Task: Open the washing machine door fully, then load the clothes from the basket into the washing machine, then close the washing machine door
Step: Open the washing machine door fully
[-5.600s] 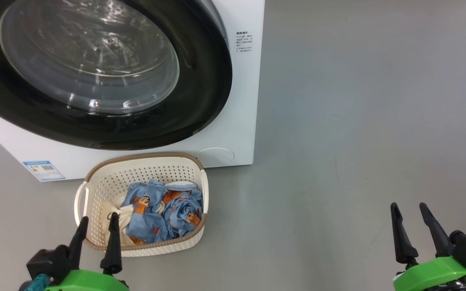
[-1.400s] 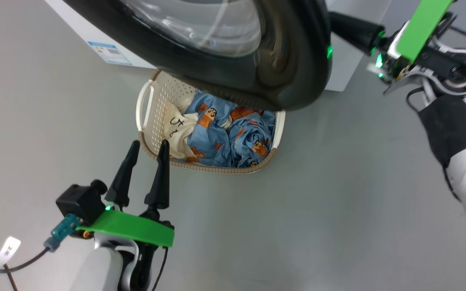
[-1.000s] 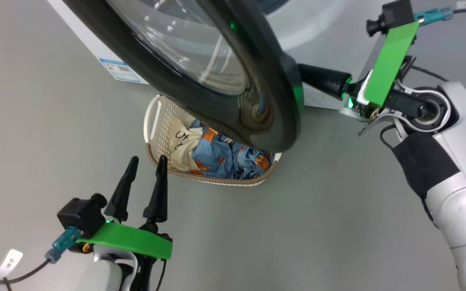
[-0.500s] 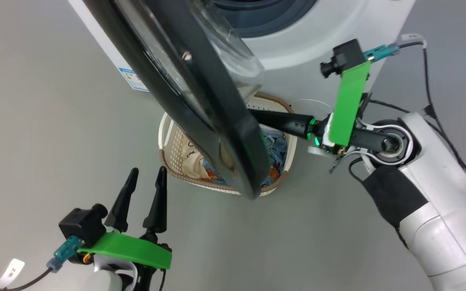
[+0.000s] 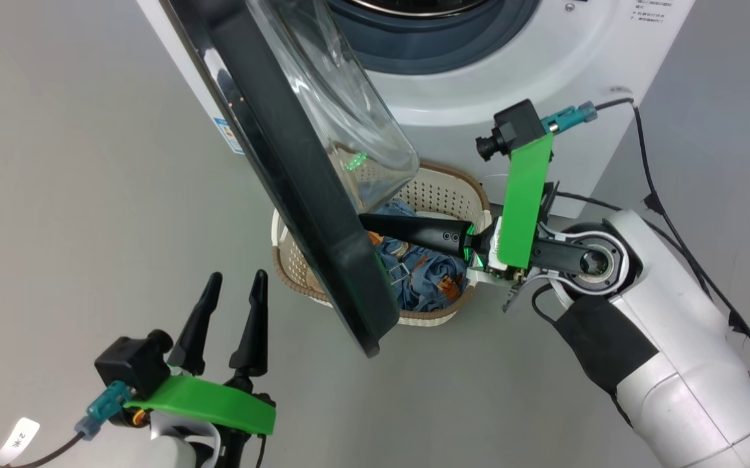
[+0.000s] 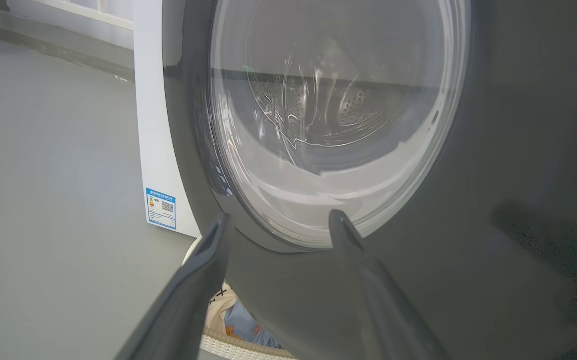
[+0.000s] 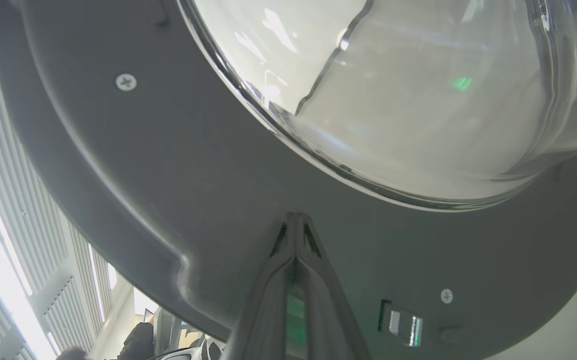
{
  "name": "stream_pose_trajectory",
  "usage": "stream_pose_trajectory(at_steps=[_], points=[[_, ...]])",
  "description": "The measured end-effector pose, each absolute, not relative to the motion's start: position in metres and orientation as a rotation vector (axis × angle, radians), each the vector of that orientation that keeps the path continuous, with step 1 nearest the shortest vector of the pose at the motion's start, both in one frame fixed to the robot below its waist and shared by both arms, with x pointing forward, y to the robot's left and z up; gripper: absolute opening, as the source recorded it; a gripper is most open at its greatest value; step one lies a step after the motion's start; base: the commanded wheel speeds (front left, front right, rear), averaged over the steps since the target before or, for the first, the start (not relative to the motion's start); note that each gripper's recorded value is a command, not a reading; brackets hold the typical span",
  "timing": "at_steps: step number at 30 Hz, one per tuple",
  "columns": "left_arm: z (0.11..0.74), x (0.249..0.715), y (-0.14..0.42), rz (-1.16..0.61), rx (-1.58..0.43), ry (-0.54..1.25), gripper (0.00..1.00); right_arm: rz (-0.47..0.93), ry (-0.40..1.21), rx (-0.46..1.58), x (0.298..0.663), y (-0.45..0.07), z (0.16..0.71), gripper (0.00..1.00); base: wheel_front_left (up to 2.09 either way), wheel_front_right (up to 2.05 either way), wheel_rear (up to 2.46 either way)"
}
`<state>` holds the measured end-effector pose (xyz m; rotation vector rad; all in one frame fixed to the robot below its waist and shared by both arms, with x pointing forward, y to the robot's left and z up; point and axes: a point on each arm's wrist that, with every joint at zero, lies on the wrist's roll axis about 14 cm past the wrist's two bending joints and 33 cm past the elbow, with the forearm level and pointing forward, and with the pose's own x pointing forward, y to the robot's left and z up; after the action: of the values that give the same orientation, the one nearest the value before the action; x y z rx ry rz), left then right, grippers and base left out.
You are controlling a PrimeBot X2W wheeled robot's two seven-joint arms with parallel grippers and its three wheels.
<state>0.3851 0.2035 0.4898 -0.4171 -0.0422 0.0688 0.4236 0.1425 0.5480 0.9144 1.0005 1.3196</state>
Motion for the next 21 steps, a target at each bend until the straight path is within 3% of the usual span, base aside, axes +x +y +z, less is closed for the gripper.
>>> stream_pose_trajectory(at_steps=[2, 3, 6, 21], points=[[0.491, 0.384, 0.203, 0.067, -0.412, -0.045, 1.0, 1.308, 0.999, 0.921, 0.423, 0.142, 0.547, 0.0, 0.0, 0.0, 0.0], [0.492, 0.384, 0.203, 0.065, -0.412, -0.047, 1.0, 1.301, 0.992, 0.921, 0.424, 0.141, 0.547, 0.07, 0.0, 0.0, 0.0], [0.492, 0.385, 0.201, 0.059, -0.411, -0.047, 1.0, 1.274, 0.96, 0.908, 0.428, 0.137, 0.548, 1.0, 0.0, 0.0, 0.0], [0.49, 0.394, 0.192, 0.027, -0.404, -0.038, 1.0, 0.981, 0.84, 0.906, 0.444, 0.066, 0.509, 1.0, 0.0, 0.0, 0.0]])
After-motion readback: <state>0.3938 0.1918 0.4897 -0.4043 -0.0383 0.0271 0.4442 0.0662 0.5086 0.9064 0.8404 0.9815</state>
